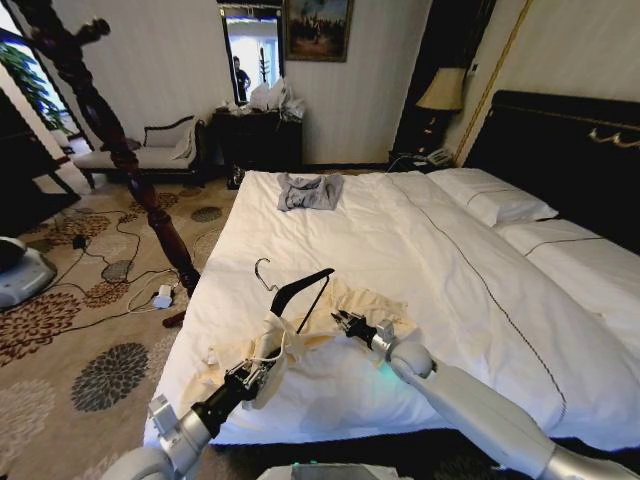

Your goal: Pick up the clothes from the bed and hang them on the clothes hanger.

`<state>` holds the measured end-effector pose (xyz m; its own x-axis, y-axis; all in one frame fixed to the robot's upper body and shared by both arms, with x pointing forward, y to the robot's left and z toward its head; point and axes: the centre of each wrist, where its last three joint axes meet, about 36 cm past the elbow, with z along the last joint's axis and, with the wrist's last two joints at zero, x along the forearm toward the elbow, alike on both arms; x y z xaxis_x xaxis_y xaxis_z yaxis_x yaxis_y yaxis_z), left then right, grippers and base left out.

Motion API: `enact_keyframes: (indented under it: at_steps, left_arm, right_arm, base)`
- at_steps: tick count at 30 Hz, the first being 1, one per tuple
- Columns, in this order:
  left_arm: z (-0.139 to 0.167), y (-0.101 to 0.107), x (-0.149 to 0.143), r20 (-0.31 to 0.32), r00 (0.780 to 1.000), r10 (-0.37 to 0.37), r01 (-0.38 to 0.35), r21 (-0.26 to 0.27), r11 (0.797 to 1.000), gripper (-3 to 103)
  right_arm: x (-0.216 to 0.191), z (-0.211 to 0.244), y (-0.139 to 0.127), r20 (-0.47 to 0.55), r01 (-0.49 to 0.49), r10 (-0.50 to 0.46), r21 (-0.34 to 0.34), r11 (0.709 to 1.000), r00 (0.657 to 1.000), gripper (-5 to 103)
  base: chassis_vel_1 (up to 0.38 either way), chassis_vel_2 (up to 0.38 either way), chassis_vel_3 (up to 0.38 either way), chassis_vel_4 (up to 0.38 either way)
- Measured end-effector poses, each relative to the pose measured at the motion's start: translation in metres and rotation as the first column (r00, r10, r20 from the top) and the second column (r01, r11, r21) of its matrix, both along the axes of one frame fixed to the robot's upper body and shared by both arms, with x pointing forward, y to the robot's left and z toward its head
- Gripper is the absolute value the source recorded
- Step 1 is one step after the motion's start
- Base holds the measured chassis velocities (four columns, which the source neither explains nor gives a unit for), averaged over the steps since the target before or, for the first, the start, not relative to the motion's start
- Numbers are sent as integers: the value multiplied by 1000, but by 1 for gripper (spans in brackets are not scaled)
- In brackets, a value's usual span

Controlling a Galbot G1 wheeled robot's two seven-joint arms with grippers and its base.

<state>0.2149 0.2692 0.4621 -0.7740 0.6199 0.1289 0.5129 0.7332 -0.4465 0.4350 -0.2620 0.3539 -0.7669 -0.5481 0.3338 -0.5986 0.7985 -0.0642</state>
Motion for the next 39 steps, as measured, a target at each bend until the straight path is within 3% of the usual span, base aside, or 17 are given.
enact_keyframes:
  at_steps: [4, 12, 18, 30, 39]
  left_arm:
    - [0, 0, 0, 0, 1000, 0, 0, 1, 1000, 20]
    - [2, 1, 1, 10, 1000, -8, 8, 5, 1000, 20]
    - [10, 1, 3, 32, 999, -25, 25, 7, 1000, 20]
    - [25, 19, -2, 82, 984, -157, 150, 80, 985, 20]
    - [28, 29, 3, 85, 988, -126, 114, 133, 985, 20]
  right_arm:
    - [-1, 5, 0, 13, 4, -4, 3, 1000, 1000, 1]
    - [14, 28, 0, 79, 69, -72, 44, 997, 994, 0]
    - [49, 67, 0, 162, 110, -126, 106, 988, 979, 0]
    - [101, 127, -4, 234, 129, -175, 200, 971, 956, 0]
    - [94, 162, -5, 309, 115, -184, 227, 967, 933, 0]
  base:
    - [0, 0, 0, 0]
    - [0, 0, 0, 0]
    - [0, 0, 0, 0]
    - [0, 0, 0, 0]
    - [0, 0, 0, 0]
